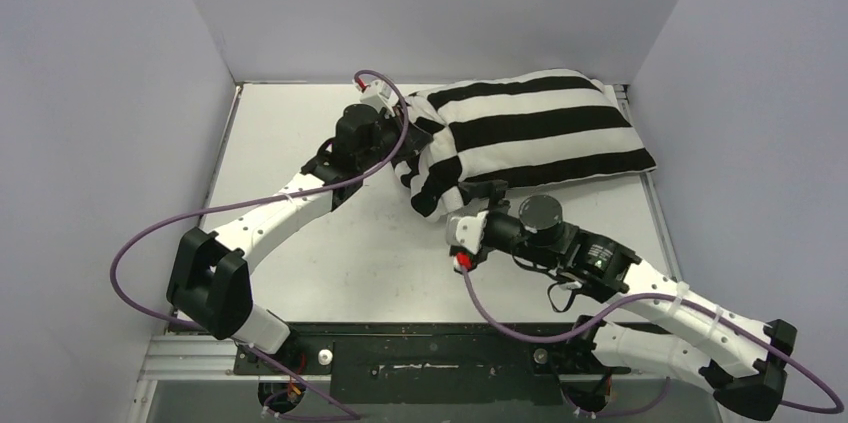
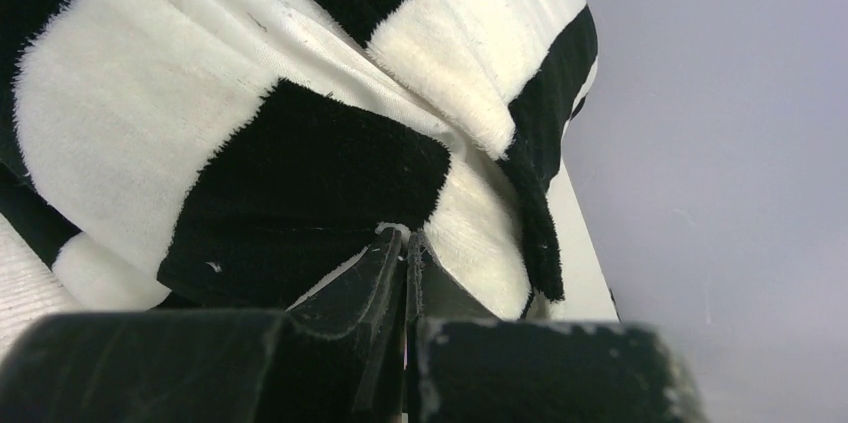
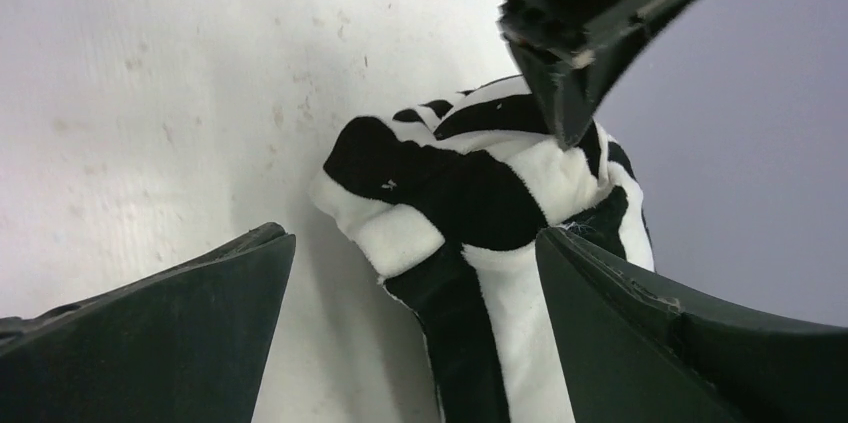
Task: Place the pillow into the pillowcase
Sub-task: Stuff the pillow into the pillowcase.
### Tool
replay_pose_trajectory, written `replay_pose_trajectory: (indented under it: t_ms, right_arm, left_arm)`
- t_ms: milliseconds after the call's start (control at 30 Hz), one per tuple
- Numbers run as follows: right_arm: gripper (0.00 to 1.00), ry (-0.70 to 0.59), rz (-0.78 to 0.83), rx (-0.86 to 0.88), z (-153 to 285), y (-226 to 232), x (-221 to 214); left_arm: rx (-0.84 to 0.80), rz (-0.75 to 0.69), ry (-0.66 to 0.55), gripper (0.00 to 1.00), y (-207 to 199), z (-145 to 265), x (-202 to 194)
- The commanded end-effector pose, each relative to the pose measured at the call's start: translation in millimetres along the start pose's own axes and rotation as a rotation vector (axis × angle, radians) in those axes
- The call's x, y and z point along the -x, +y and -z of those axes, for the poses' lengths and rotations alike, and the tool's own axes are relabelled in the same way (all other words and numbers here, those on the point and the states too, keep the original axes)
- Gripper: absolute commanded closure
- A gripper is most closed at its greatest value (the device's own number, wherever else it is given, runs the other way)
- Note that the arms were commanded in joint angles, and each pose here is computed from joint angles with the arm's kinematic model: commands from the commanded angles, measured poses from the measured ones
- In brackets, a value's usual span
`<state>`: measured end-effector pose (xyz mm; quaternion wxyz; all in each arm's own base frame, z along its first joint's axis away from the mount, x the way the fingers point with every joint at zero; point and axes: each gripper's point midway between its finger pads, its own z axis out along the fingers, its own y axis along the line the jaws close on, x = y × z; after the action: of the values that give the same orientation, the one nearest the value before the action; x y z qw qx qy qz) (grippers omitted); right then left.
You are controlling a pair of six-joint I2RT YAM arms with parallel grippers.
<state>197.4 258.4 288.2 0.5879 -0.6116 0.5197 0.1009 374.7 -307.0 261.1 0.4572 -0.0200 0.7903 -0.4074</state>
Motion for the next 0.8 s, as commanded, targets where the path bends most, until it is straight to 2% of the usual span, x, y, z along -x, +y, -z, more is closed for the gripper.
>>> replay_pose_trajectory:
  t_ms: [0, 100, 200, 367, 433, 533, 600, 633, 700, 733, 767]
  right_arm:
    - [0.05, 0.049, 0.409, 0.023, -14, 11, -22]
    - [0.04, 0.093, 0.561, 0.05, -38, 12, -31]
    - [0.03, 0.193, 0.716, 0.092, -60, 12, -45]
    - [0.0, 0.264, 0.891, 0.126, -93, 10, -54]
    - [0.0, 0.321, 0.945, 0.147, -106, 6, -64]
    - [0.0, 0.404, 1.01, 0.079, -123, -18, -75]
    - [0.06, 0.422, 1.009, 0.088, -138, -30, -76]
    - [0.25, 0.434, 1.013, 0.121, -145, -31, -78]
    - [0.83, 0.418, 0.997, 0.092, -155, -41, -66]
    - [0.98, 0.398, 0.981, 0.072, -157, -46, -56]
    - [1.0, 0.369, 0.949, 0.037, -157, -53, -43]
  left_arm:
    - [-0.16, -0.019, -0.133, 1.0, -57, 8, 52]
    - [-0.149, -0.01, -0.132, 1.0, -53, 6, 49]
    - [-0.152, 0.013, -0.123, 1.0, -51, 5, 44]
    - [-0.151, 0.018, -0.126, 1.0, -52, 9, 43]
    - [-0.157, 0.017, -0.128, 1.0, -55, 10, 45]
    - [-0.156, 0.01, -0.116, 1.0, -56, 10, 44]
    - [-0.164, 0.026, -0.107, 1.0, -57, 12, 40]
    - [-0.173, 0.037, -0.112, 1.0, -58, 14, 40]
    - [-0.169, 0.042, -0.12, 1.0, -56, 19, 39]
    - [-0.156, 0.034, -0.132, 1.0, -51, 22, 45]
    - [-0.138, 0.022, -0.152, 1.0, -46, 27, 55]
